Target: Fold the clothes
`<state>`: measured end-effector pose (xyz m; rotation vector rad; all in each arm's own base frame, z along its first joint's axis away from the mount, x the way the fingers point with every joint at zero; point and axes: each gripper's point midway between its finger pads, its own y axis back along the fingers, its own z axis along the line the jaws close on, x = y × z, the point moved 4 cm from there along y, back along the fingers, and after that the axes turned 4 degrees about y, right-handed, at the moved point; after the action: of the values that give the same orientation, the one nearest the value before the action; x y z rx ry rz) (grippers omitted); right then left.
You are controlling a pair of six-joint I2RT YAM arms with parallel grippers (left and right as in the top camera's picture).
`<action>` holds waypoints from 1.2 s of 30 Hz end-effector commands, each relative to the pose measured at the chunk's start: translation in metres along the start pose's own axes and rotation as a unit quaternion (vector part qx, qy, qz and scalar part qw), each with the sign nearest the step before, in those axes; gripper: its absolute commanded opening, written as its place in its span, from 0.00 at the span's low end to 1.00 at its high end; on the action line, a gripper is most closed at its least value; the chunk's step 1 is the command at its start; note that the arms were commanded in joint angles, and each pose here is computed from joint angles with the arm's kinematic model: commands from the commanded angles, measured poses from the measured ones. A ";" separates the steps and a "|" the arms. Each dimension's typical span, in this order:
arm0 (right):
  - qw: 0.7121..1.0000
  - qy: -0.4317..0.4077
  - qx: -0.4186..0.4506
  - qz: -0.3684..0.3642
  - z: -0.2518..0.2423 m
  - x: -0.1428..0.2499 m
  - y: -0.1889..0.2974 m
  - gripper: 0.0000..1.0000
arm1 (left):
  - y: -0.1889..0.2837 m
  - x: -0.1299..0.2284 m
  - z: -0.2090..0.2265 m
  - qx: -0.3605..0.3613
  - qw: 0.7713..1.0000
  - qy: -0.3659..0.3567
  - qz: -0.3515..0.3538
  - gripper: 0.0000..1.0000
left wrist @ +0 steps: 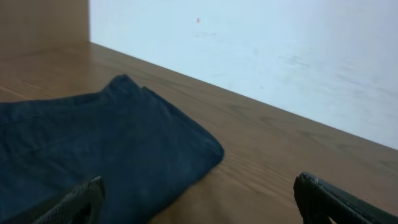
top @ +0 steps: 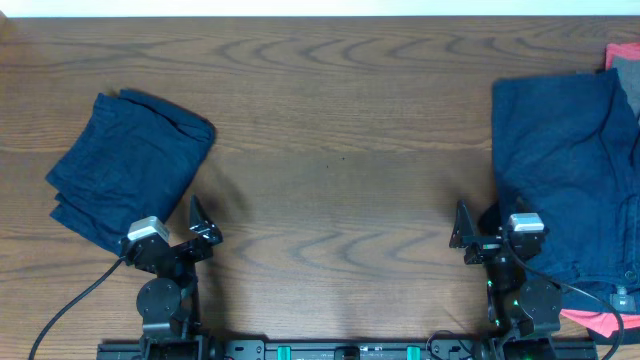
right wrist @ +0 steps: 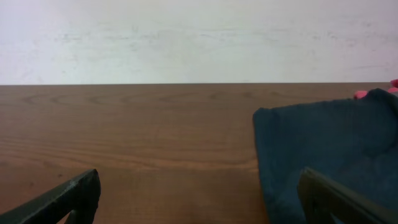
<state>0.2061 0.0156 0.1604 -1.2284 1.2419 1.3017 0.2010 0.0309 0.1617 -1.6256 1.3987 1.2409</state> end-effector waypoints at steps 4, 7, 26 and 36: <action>1.000 0.006 0.001 0.000 0.000 0.000 0.000 0.99 | -0.002 0.016 0.002 0.000 1.000 -0.011 0.019 0.98; 1.000 0.006 0.001 0.000 0.000 0.000 0.000 0.99 | -0.002 0.016 0.002 0.001 1.000 -0.011 0.020 0.98; 1.000 0.006 0.001 0.000 0.000 0.000 0.000 0.99 | -0.002 0.016 0.002 0.001 1.000 -0.012 0.020 0.98; 1.000 0.006 0.001 0.000 0.000 0.000 0.000 0.99 | -0.002 0.016 0.002 0.001 1.000 -0.012 0.021 0.98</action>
<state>0.2061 0.0156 0.1603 -1.2282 1.2422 1.3019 0.2016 0.0269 0.1616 -1.6076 1.4118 1.2293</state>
